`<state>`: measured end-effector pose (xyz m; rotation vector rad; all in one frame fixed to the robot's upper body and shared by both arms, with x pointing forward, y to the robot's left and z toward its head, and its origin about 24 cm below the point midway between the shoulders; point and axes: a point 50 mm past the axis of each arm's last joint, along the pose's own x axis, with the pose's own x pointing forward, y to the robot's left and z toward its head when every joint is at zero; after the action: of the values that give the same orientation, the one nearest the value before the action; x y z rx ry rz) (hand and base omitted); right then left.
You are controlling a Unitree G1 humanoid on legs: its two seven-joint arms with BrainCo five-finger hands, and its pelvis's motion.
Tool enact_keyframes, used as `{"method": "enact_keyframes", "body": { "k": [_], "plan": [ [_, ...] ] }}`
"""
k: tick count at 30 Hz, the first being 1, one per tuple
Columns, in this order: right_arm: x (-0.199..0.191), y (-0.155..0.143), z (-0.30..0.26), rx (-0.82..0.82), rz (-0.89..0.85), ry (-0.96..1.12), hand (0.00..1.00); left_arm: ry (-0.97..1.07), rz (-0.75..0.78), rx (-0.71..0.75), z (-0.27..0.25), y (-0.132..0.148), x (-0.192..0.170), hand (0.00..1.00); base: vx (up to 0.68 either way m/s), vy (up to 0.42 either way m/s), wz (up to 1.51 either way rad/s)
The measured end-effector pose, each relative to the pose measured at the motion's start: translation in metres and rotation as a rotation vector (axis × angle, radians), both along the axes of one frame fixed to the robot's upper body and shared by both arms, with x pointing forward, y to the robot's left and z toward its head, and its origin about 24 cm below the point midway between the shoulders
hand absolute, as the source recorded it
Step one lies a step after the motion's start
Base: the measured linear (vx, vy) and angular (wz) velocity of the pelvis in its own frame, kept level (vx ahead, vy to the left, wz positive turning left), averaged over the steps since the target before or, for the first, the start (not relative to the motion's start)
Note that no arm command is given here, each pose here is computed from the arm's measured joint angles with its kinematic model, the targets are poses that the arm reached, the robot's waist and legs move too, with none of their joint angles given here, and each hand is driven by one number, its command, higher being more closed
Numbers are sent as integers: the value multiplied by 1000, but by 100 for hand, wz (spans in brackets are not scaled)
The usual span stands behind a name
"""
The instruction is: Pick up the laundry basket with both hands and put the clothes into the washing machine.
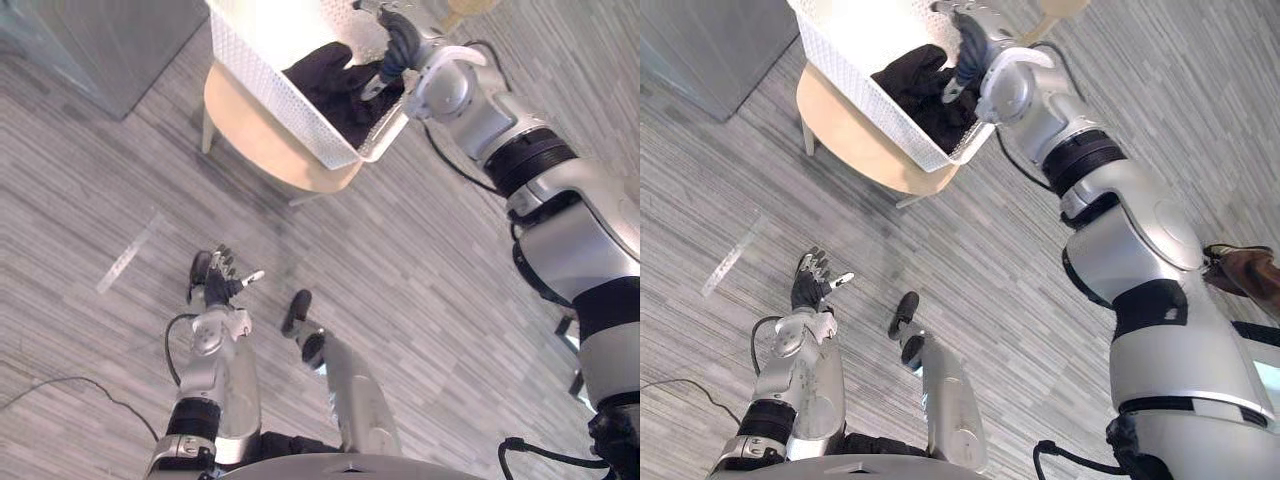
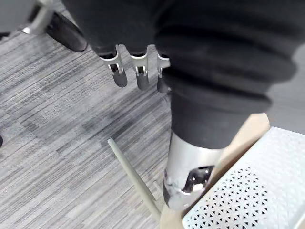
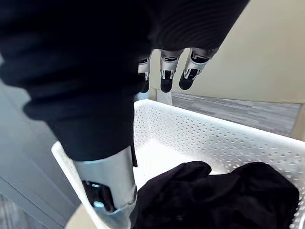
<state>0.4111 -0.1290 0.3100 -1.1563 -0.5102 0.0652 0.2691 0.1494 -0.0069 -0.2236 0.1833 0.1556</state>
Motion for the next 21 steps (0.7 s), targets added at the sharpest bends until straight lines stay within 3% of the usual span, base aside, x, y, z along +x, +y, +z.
{"method": "enact_keyframes", "body": {
  "k": [3,8,11,16,21],
  "plan": [
    [-5,-31,-13,189,-47,-4,0,26,4,-4,-5,-1,-1,0,162,-186,128],
    [-26,-25,-97,350,9,152,0,119,56,-25,-25,5,-15,0,158,-99,9],
    [-28,-3,-121,477,41,217,0,104,63,23,-20,19,-12,0,188,22,-14],
    [-37,51,-137,523,197,312,0,96,82,52,-18,33,-21,0,244,336,-51],
    [-72,55,-175,618,250,380,0,159,50,50,-32,27,-27,0,171,576,-18]
  ]
}}
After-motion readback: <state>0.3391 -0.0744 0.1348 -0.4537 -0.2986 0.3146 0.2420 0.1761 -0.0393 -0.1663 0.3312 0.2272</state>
